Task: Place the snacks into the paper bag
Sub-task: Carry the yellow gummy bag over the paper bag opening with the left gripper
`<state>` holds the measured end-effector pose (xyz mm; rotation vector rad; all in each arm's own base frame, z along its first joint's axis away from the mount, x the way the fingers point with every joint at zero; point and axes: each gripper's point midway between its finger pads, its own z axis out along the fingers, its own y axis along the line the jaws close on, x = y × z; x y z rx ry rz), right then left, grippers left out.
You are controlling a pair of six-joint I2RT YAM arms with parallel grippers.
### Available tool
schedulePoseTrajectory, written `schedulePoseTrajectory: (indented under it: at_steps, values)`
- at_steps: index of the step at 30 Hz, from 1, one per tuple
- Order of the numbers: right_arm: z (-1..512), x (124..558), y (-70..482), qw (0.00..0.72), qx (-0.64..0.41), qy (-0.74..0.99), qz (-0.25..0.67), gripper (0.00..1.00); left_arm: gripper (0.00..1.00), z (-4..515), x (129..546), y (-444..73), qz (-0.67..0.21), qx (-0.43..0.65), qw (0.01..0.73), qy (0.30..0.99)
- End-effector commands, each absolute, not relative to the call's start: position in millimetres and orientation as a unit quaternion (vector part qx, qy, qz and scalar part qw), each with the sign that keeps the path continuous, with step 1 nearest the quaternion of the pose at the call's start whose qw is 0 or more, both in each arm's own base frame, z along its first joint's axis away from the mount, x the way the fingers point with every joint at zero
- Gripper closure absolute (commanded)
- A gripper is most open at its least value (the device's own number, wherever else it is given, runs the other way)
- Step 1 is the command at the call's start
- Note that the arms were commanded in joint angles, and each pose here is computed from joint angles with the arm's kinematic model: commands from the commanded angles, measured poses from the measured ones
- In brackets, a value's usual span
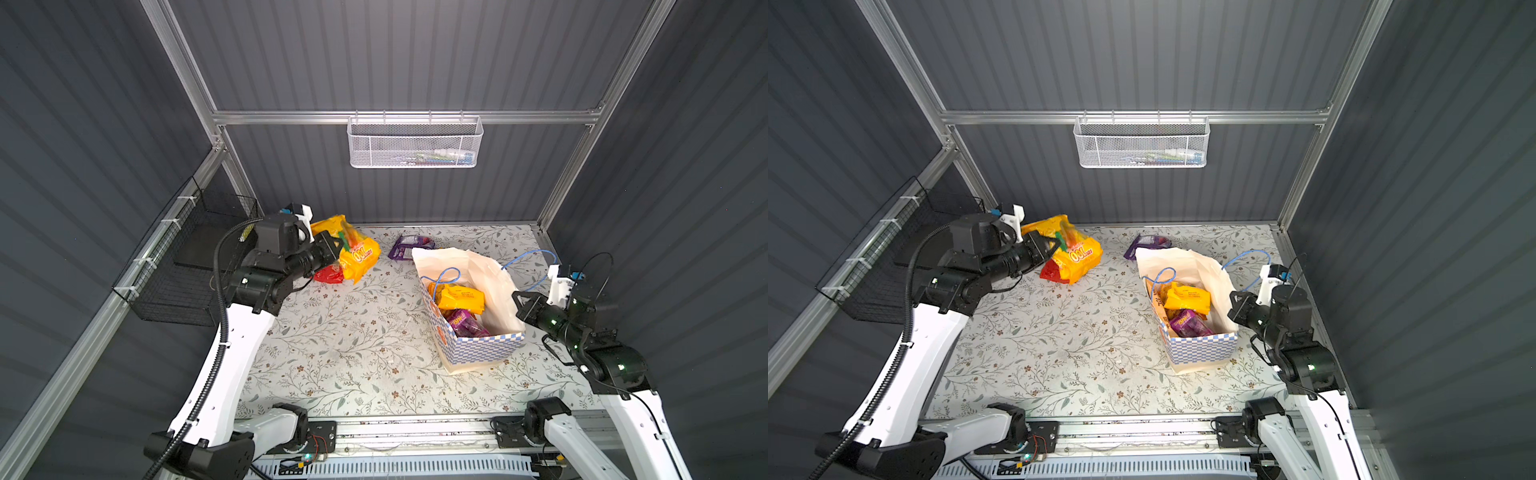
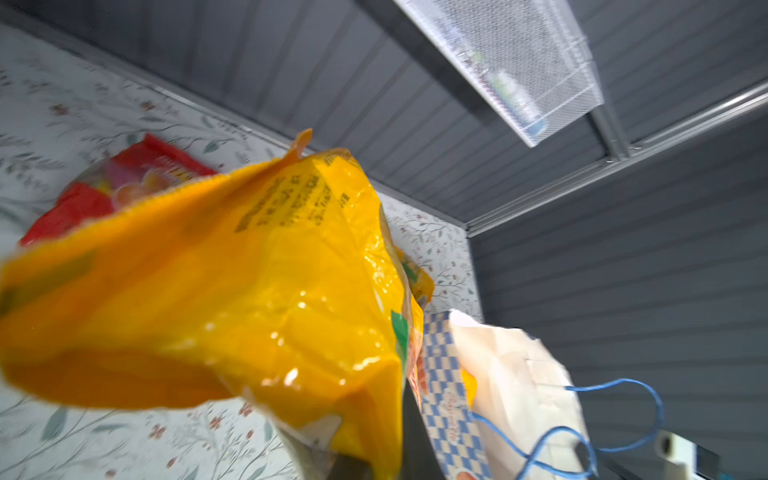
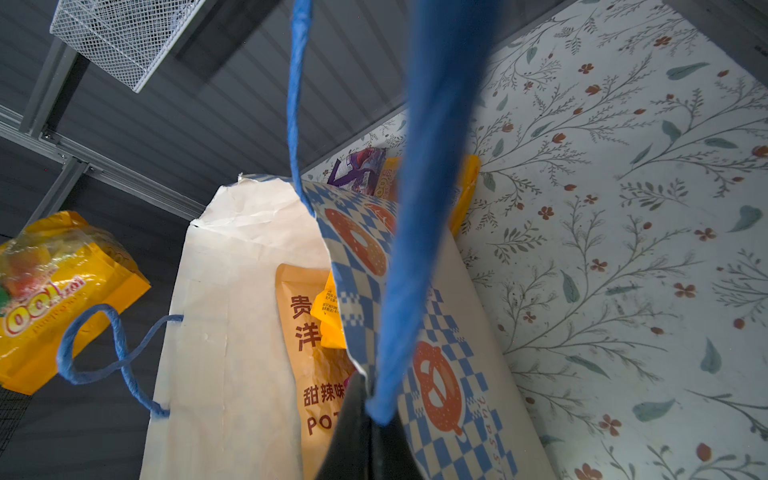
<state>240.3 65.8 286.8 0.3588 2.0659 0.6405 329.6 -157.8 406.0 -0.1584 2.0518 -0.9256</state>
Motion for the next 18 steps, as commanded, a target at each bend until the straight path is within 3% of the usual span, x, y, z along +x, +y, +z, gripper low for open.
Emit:
schedulePoseTrajectory:
  at_steps: [1,11,18]
  values:
    - [312,240,67,0.484,0.135,0.821,0.271,1.0,1.0,479,314,-201,-0.461,0.03,0.471,0.752]
    - [312,242,67,0.48,0.135,0.824,0.27,1.0,1.0,502,277,-336,-0.491,0.213,0.441,0.72]
    - [310,242,67,0.478,0.135,0.826,0.268,1.0,1.0,467,259,-403,-0.448,0.292,0.403,0.743]
